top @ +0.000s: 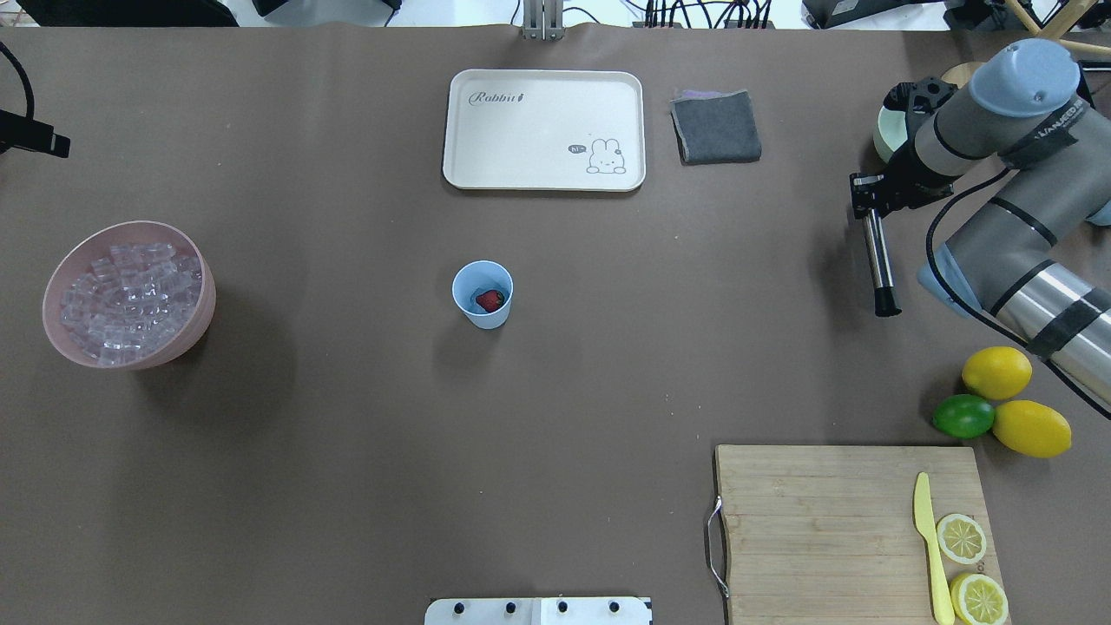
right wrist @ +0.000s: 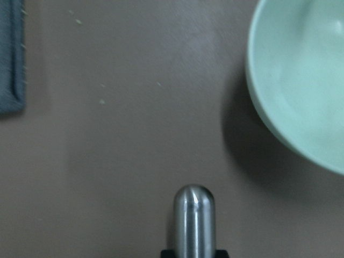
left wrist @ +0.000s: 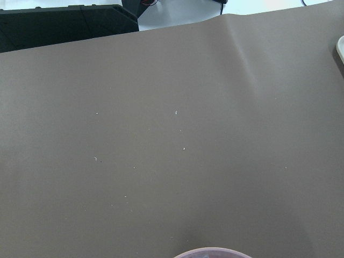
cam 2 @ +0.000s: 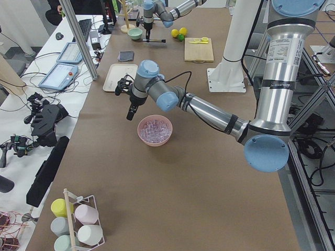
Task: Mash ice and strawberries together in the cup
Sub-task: 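Lower the right gripper over the steel muddler to grasp it, then lift the steel muddler with the right gripper and carry it over the light-blue cup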
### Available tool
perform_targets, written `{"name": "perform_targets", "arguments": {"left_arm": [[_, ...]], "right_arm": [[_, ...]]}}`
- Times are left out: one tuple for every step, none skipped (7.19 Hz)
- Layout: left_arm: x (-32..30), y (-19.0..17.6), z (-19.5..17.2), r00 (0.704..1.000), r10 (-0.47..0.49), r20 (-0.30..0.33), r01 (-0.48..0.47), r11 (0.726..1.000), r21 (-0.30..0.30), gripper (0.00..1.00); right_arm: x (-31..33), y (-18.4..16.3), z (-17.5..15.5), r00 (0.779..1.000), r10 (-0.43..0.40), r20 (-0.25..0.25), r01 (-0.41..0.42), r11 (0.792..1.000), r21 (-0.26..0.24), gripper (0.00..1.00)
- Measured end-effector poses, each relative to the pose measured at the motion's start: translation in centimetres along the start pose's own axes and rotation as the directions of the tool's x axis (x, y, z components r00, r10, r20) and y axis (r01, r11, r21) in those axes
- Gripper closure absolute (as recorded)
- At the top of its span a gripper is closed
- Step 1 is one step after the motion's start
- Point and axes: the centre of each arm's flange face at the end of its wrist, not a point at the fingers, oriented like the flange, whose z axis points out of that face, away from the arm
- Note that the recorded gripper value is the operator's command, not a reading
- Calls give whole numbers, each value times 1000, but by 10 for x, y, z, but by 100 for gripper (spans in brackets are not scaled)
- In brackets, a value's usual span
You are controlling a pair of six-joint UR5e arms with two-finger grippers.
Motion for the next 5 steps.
{"name": "perform_targets", "arguments": {"left_arm": [[-1, 0, 0, 1000, -1, 1, 1, 1000, -1, 2], [-2, 1, 1, 1000, -3, 3, 3, 1000, -3, 2], [-7, 1, 3, 1000, -11, 12, 11, 1000, -6, 2], [-17, 1, 5, 999, -27, 31, 27, 1000, -5, 2], [-37, -2, 3, 996, -59, 61, 59, 998, 4, 2]], "right_arm": [[-28, -20, -27, 1000, -5, 28, 4, 1000, 9, 100], [-60, -33, -56, 998, -25, 58, 23, 999, 41, 100], [-91, -38, -86, 995, -48, 91, 40, 995, 89, 100], [-119, -38, -115, 990, -73, 122, 56, 988, 141, 100], [-148, -32, -141, 977, -146, 155, 111, 970, 215, 100]]}}
